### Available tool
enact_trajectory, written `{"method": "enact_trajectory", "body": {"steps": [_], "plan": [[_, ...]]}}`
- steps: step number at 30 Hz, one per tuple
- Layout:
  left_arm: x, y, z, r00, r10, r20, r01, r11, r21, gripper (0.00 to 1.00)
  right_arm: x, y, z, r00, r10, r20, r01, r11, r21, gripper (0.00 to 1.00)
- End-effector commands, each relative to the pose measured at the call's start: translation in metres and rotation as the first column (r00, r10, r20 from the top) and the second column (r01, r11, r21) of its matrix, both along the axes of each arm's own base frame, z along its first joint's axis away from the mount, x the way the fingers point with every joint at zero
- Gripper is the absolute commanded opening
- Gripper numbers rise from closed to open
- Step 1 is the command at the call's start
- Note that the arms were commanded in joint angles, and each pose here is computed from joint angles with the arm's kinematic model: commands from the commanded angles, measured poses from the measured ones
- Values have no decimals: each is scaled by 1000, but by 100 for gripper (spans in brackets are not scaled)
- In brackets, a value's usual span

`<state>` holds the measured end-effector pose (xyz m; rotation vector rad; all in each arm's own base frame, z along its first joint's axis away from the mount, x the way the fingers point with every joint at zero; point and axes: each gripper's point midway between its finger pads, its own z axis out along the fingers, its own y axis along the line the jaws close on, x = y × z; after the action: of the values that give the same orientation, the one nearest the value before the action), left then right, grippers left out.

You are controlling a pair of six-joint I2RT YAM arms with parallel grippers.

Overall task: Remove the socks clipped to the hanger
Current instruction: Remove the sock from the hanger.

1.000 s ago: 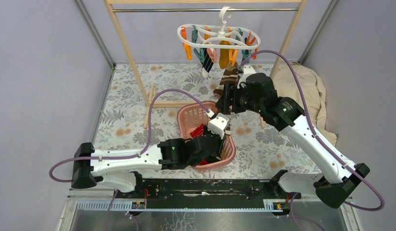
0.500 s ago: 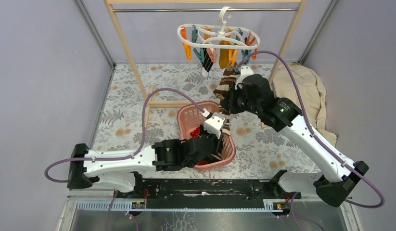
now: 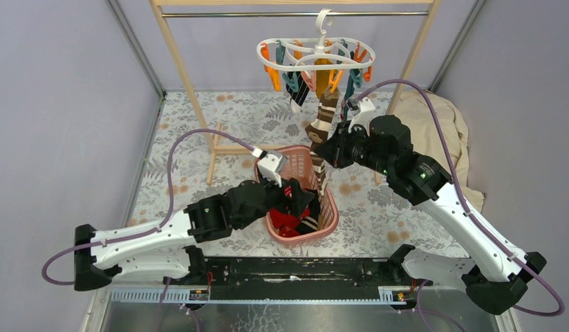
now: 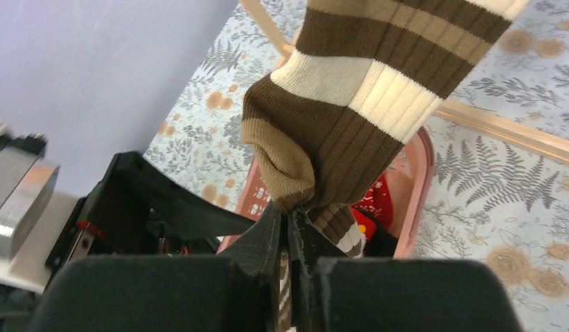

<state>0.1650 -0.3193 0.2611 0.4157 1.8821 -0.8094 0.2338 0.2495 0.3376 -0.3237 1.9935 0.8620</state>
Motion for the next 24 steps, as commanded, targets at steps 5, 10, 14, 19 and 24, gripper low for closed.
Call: {"method": "enact_trajectory", "body": {"steps": [5, 10, 14, 19, 24], "plan": [[-6, 0, 40, 995, -99, 30, 104, 962, -253, 99, -19, 23, 36, 990, 130, 58, -137, 977, 162, 4], [-7, -9, 45, 986, -143, 85, 162, 945, -284, 99, -28, 33, 42, 979, 195, 52, -201, 956, 214, 4], [-3, -14, 48, 979, -156, 130, 189, 936, -296, 99, -34, 38, 46, 971, 233, 49, -238, 943, 234, 4], [2, -8, 57, 970, -140, 198, 201, 921, -333, 99, -38, 38, 46, 967, 251, 42, -253, 938, 235, 4], [9, 0, 66, 963, -114, 245, 198, 916, -350, 99, -39, 38, 41, 966, 257, 35, -259, 939, 229, 4]]}}
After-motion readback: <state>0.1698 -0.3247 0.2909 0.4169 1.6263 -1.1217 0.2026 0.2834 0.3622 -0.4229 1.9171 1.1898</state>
